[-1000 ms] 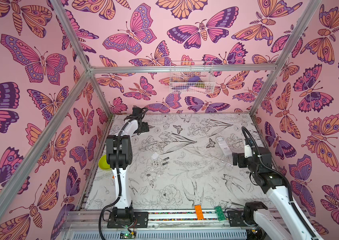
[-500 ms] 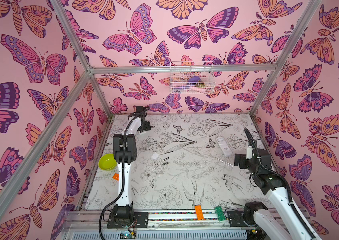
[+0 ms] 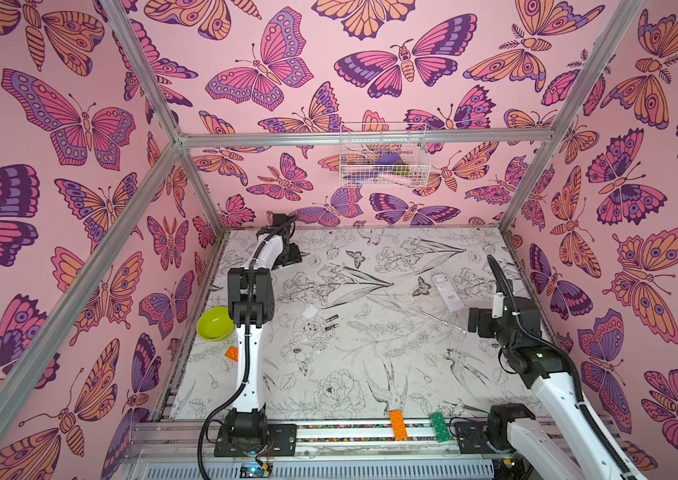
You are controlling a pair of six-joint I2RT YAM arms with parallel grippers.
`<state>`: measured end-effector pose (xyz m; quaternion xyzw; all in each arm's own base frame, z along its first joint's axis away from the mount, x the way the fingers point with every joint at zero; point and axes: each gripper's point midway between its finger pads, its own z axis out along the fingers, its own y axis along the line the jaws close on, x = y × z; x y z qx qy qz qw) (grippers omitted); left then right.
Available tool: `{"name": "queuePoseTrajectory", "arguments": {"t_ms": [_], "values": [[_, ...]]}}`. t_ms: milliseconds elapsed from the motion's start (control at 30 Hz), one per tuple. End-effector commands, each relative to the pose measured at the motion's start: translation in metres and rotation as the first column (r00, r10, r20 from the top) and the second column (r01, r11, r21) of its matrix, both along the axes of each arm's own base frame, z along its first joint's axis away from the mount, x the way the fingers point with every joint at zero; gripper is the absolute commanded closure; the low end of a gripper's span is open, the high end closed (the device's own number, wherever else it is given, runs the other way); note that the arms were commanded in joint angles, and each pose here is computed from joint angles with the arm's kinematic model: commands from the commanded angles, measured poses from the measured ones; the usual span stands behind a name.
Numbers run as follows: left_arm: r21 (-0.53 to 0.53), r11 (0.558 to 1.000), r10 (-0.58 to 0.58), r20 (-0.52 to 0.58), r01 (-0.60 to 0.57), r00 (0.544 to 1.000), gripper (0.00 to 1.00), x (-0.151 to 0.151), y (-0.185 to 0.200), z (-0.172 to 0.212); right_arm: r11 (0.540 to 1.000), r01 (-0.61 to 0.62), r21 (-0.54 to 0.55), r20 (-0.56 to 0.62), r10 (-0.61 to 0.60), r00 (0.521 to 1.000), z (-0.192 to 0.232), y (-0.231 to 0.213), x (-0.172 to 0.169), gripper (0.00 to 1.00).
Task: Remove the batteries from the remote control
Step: 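Lower the left gripper onto the white display remote and grasp it, then lift the display remote with the left gripper while the right gripper reaches toward it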
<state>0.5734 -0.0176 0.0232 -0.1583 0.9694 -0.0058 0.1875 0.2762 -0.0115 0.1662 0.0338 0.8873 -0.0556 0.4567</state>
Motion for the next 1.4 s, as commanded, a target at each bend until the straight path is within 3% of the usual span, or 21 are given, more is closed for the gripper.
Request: {"name": "queuePoseTrajectory", "arguments": {"t_ms": [0, 167, 400, 533, 733, 833, 933, 1033, 1133, 1267, 1367], "values": [[-0.036, 0.999, 0.030, -0.101, -0.034, 0.994, 0.27, -0.017, 0.000, -0.034, 1.000, 0.020, 0.008, 0.019, -0.020, 1.000, 0.005, -0.003, -0.001, 0.01], [-0.039, 0.998, 0.037, -0.101, -0.041, 0.994, 0.30, -0.016, 0.001, -0.035, 1.000, 0.017, 0.020, 0.018, -0.018, 1.000, 0.004, -0.002, -0.003, 0.01], [-0.039, 0.998, 0.043, -0.101, -0.047, 0.994, 0.42, -0.017, 0.002, -0.033, 0.999, -0.007, 0.053, 0.021, 0.006, 1.000, 0.004, 0.005, -0.003, 0.01], [-0.031, 0.999, 0.023, -0.096, -0.026, 0.995, 0.43, -0.018, 0.000, -0.029, 0.995, 0.007, 0.095, 0.038, -0.011, 0.999, 0.008, 0.007, 0.001, 0.01], [-0.054, 0.998, -0.040, -0.032, 0.039, 0.999, 0.47, -0.014, -0.010, 0.006, 0.986, -0.082, 0.147, 0.082, 0.070, 0.994, 0.016, 0.024, 0.006, 0.01], [-0.128, 0.986, -0.106, 0.026, 0.108, 0.994, 0.50, -0.017, -0.032, 0.033, 0.975, -0.111, 0.193, 0.098, 0.093, 0.991, 0.021, 0.032, 0.006, 0.01], [-0.268, 0.946, -0.167, 0.085, 0.184, 0.982, 0.60, -0.024, -0.062, 0.057, 0.959, -0.151, 0.238, 0.120, 0.125, 0.985, 0.022, 0.042, 0.007, 0.01], [-0.347, 0.898, -0.231, 0.154, 0.271, 0.961, 0.61, -0.036, -0.091, 0.086, 0.942, -0.154, 0.299, 0.135, 0.118, 0.984, 0.027, 0.048, 0.010, 0.01], [-0.431, 0.823, -0.295, 0.231, 0.369, 0.927, 0.60, -0.052, -0.120, 0.113, 0.907, -0.157, 0.391, 0.154, 0.104, 0.983, 0.031, 0.056, 0.014, 0.01], [-0.504, 0.746, -0.334, 0.281, 0.434, 0.900, 0.61, -0.082, -0.149, 0.131, 0.829, -0.103, 0.550, 0.138, 0.032, 0.990, 0.039, 0.065, 0.022, 0.04], [-0.568, 0.662, -0.365, 0.325, 0.489, 0.872, 0.61, -0.109, -0.172, 0.136, 0.767, -0.082, 0.636, 0.126, 0.001, 0.992, 0.041, 0.076, 0.027, 0.08]]}}
